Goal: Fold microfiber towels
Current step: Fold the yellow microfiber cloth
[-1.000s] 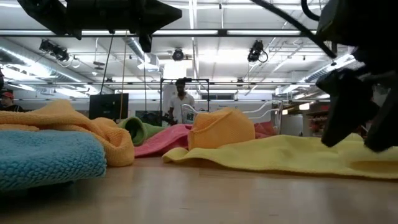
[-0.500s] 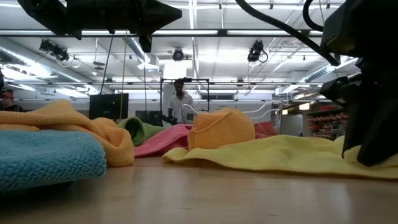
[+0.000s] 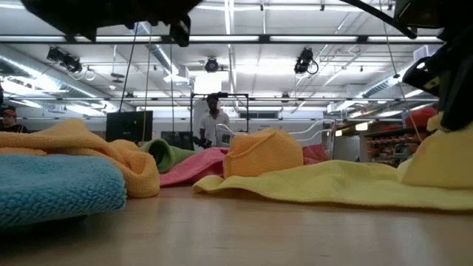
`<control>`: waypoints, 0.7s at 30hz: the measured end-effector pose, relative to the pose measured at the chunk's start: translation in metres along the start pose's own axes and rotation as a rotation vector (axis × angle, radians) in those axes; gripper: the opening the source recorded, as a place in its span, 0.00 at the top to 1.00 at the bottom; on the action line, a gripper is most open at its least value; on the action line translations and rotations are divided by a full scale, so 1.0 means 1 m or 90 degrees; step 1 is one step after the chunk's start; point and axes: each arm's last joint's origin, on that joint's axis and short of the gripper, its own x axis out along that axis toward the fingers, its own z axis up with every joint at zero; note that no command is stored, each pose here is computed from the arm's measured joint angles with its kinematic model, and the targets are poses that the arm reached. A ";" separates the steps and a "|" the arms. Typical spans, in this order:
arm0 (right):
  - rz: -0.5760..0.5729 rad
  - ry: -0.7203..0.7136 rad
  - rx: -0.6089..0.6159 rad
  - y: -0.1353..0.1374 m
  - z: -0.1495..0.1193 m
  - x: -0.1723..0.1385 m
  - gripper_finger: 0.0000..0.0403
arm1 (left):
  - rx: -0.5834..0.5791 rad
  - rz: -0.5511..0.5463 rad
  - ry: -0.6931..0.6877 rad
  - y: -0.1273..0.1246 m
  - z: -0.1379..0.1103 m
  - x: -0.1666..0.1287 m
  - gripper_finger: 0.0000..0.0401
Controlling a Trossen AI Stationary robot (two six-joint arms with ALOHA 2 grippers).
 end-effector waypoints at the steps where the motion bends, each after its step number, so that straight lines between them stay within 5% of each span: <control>1: -0.004 0.008 0.014 -0.003 -0.001 -0.006 0.98 | -0.001 0.013 0.007 0.001 0.002 0.006 0.97; 11: 0.026 0.035 0.073 -0.005 -0.016 -0.048 0.98 | -0.034 0.044 0.172 0.010 -0.024 0.079 0.87; 21: 0.008 0.036 0.065 0.000 -0.022 -0.043 0.98 | -0.062 0.086 0.316 0.033 -0.086 0.145 0.84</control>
